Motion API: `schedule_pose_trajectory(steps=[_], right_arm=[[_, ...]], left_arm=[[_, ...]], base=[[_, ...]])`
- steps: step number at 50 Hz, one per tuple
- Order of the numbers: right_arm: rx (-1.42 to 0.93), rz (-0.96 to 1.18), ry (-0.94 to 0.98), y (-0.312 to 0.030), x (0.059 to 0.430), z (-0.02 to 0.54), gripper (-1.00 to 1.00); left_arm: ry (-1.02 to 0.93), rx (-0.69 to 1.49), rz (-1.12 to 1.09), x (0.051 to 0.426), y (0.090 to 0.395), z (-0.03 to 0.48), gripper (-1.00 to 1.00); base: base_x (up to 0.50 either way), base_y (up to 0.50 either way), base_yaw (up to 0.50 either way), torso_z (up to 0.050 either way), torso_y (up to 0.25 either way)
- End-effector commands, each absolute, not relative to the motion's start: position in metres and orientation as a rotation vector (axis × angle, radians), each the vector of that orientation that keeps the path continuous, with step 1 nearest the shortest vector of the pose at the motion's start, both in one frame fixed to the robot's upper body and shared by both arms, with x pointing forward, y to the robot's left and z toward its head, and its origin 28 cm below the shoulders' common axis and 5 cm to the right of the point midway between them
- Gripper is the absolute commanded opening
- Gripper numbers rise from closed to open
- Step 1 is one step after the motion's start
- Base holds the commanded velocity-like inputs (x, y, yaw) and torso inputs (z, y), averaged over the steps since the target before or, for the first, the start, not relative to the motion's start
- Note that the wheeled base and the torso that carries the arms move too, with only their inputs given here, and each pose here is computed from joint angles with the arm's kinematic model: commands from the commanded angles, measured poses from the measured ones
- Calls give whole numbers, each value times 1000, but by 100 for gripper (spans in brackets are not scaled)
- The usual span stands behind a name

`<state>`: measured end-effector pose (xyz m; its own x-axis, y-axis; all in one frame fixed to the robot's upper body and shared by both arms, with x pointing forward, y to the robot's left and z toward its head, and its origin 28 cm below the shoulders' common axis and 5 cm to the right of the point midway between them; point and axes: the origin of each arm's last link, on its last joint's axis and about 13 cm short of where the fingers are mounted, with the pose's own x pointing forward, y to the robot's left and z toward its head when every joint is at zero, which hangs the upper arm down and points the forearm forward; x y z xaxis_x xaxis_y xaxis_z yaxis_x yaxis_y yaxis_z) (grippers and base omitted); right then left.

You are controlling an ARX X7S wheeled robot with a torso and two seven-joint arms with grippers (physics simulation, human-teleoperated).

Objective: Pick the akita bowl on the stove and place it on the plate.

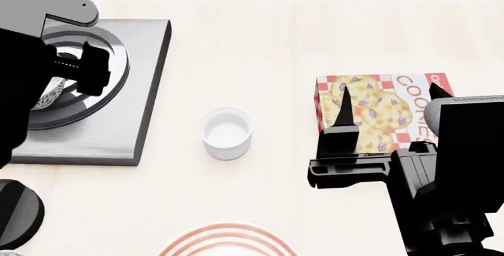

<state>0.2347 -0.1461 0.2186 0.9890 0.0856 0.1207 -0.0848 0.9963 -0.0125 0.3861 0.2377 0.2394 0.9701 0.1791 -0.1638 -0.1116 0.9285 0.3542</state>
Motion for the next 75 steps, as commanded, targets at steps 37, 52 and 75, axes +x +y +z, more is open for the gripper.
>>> schedule_pose_trajectory(steps=[37, 52, 75], right_arm=[[-7, 85, -122, -146, 235, 219, 100], [-7, 86, -121, -146, 235, 219, 100], [-7, 85, -121, -146, 235, 219, 100]], left_arm=[[281, 390, 207, 384, 247, 222, 100], [303, 391, 212, 382, 248, 218, 100], [329, 387, 217, 381, 251, 209, 100]], base=[[0, 0, 0, 0, 0], [0, 0, 0, 0, 0], [0, 0, 0, 0, 0]])
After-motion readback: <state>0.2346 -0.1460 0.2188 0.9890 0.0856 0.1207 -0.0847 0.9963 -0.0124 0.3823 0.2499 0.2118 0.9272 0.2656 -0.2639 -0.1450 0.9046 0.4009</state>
